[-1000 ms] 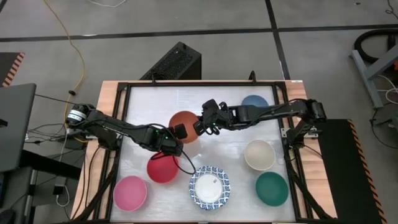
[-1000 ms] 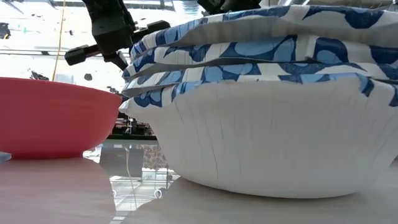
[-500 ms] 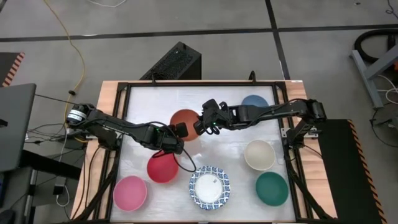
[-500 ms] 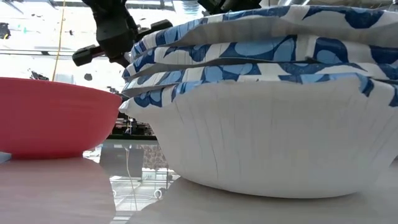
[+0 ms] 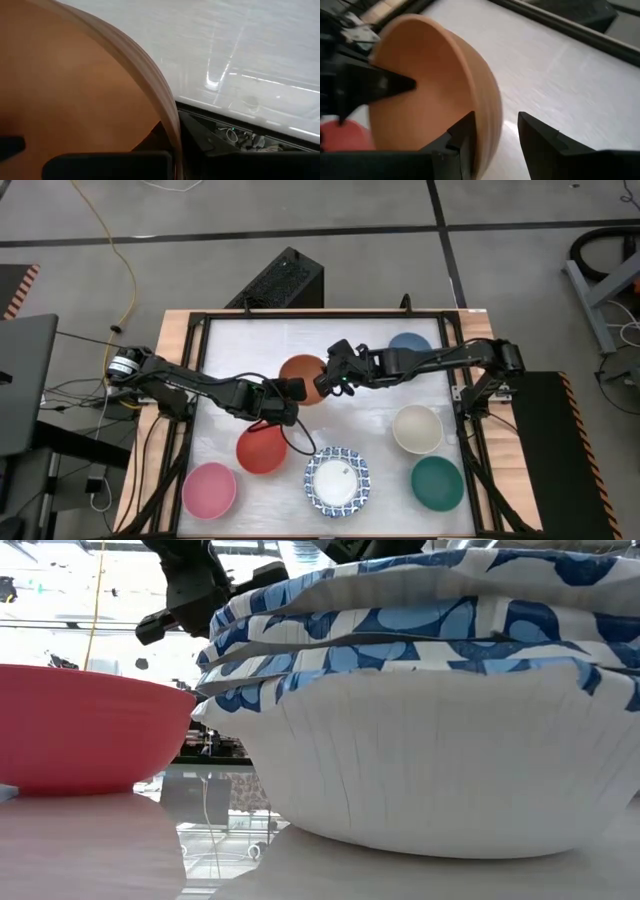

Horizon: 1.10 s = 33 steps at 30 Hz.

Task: Nest bowls inside each other by size order
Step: Stack the brown bowl on top of the white patterned bowl

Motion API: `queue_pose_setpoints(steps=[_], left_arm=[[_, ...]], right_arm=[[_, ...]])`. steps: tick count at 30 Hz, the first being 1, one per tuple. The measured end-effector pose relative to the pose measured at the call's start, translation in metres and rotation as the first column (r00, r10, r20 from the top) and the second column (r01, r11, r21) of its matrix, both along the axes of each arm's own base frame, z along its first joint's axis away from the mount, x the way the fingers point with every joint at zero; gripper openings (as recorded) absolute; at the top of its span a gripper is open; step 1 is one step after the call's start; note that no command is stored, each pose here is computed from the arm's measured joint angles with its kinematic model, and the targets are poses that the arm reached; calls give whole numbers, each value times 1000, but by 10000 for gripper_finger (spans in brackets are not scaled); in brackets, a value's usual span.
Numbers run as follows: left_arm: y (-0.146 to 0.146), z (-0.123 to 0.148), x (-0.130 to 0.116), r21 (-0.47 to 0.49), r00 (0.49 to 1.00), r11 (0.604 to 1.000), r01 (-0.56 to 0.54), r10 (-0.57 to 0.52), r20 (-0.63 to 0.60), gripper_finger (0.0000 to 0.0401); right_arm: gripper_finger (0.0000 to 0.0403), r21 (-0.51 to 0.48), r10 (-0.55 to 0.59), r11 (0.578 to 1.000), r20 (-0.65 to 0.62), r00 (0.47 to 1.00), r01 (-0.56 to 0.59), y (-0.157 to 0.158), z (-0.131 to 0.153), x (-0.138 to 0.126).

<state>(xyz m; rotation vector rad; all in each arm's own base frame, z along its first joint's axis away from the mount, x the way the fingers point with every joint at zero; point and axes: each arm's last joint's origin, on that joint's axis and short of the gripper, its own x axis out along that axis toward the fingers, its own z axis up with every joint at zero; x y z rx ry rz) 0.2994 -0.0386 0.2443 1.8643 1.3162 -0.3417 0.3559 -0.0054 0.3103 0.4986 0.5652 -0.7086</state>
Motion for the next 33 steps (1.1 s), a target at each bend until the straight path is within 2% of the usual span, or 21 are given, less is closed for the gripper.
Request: queue_pose_setpoints(steps=[3,6,14,20,23,28,33], left_arm=[[0,0,0,2,1000,1000,8,-8,-6,0],[0,1,2,3,1000,1000,22,-22,-2,0],[-2,4,10,-12,996,998,62,-61,70,2],[-5,5,12,-98,989,995,37,-23,143,12],[-9,7,14,-152,976,988,18,16,215,36],[-19,22,18,-246,950,969,23,56,309,98],[-28,43,22,-378,879,926,-16,194,436,159]], right_arm=[[157,8,-8,1000,-44,999,8,0,-3,-3],[136,20,-19,1000,-68,997,20,0,-5,-6],[19,29,-27,999,-88,996,30,-2,-7,-8],[12,82,-31,996,-99,995,40,-5,-9,-9],[10,103,-31,994,-128,991,44,-7,-11,-11],[9,155,-12,987,-155,988,36,-12,-15,-14],[8,163,-6,986,-165,986,33,-17,-15,-15]])
